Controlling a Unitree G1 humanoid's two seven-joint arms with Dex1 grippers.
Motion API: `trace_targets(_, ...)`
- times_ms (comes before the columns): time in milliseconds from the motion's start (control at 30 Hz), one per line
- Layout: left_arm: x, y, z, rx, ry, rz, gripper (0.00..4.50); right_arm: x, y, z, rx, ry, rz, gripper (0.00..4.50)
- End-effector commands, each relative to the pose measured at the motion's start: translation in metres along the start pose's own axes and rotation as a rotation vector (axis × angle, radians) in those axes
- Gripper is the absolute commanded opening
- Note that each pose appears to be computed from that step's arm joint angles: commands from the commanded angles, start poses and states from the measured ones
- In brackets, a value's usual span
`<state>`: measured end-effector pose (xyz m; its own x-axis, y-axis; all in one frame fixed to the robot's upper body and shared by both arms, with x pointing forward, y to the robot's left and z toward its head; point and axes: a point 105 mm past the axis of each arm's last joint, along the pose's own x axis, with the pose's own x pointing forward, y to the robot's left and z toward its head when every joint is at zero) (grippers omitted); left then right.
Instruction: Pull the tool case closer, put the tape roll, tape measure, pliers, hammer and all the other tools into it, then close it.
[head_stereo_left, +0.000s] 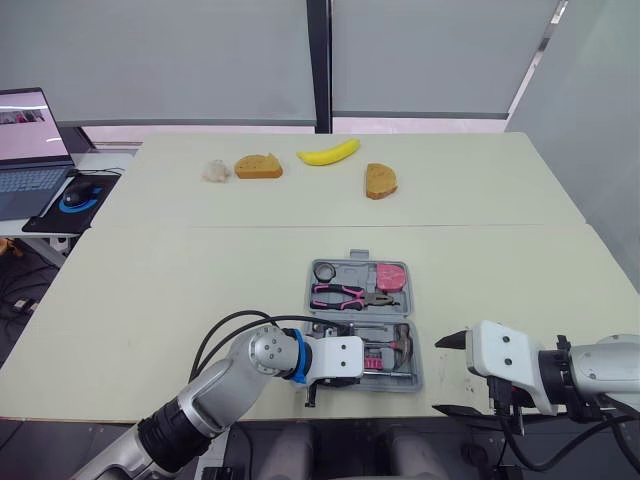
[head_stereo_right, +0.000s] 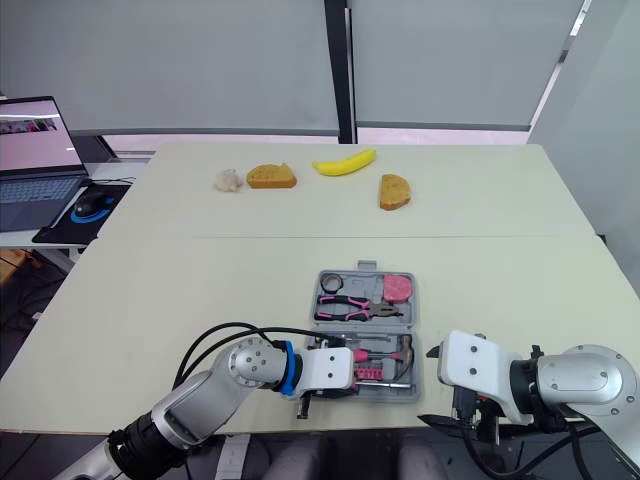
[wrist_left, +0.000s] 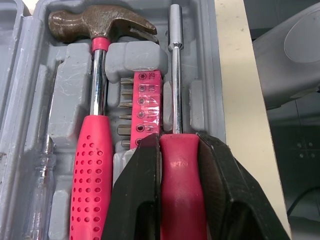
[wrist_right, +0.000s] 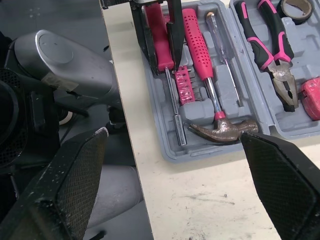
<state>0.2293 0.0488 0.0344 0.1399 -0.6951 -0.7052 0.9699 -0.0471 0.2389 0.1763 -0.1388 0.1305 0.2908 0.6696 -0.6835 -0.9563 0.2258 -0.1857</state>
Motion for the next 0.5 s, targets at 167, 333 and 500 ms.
trace_targets(167,0.001,-0.003,0.004,0.014,-0.006,-0.015,0.7,-0.001,0.0,0.004,-0.032,-0.006,-0.009,4.5)
trace_targets(333,0.0,-0.002,0.008,0.005,-0.015,-0.02,0.7,-0.001,0.0,0.004,-0.031,-0.008,-0.013,4.5)
trace_targets(500,-0.001,0.0,0.014,0.0,-0.033,-0.014,1.6,0.0,-0.001,0.004,-0.032,-0.011,-0.017,4.5)
